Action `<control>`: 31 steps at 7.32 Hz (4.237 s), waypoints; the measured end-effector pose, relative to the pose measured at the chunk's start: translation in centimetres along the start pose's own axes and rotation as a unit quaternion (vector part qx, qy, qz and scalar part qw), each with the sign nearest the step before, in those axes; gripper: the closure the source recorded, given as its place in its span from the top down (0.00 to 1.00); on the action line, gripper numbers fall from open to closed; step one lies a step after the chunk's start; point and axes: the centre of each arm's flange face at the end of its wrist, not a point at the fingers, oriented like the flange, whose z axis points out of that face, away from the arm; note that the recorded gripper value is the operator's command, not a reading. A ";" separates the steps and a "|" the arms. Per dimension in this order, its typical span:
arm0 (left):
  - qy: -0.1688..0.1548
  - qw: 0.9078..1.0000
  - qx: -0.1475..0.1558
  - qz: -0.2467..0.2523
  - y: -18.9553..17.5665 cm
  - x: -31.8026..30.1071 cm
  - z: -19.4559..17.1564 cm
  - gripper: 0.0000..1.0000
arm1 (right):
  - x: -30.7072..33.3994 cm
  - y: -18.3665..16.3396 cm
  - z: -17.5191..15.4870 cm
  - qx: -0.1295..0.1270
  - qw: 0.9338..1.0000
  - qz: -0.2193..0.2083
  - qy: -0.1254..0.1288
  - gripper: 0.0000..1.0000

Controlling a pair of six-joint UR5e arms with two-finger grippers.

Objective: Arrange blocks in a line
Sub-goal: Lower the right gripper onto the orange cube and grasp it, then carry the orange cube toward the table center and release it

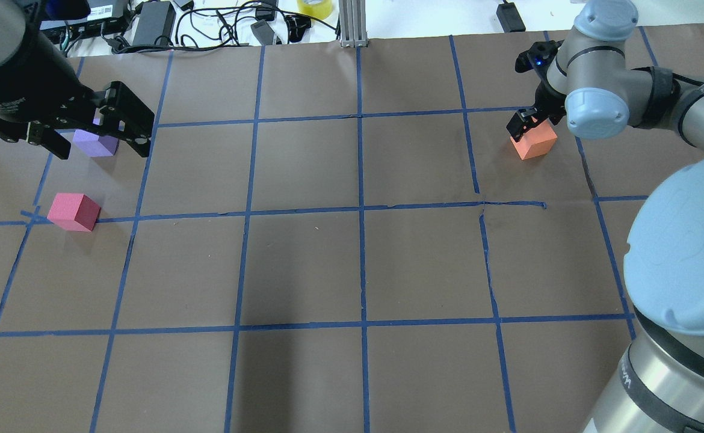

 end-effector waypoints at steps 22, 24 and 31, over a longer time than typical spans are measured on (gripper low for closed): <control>-0.006 1.000 -0.001 0.001 0.6 -0.1 -0.1 1.00 | -39.6 -15.0 -0.7 0.033 0.977 0.207 -0.030 0.97; -0.008 1.000 -0.005 0.002 0.9 -0.1 0.3 1.00 | -39.7 -15.5 0.1 0.033 0.978 0.206 -0.030 1.00; -0.016 1.000 -0.007 0.001 1.5 -0.3 0.5 1.00 | -34.6 -11.0 -16.6 0.018 0.973 0.228 -0.019 1.00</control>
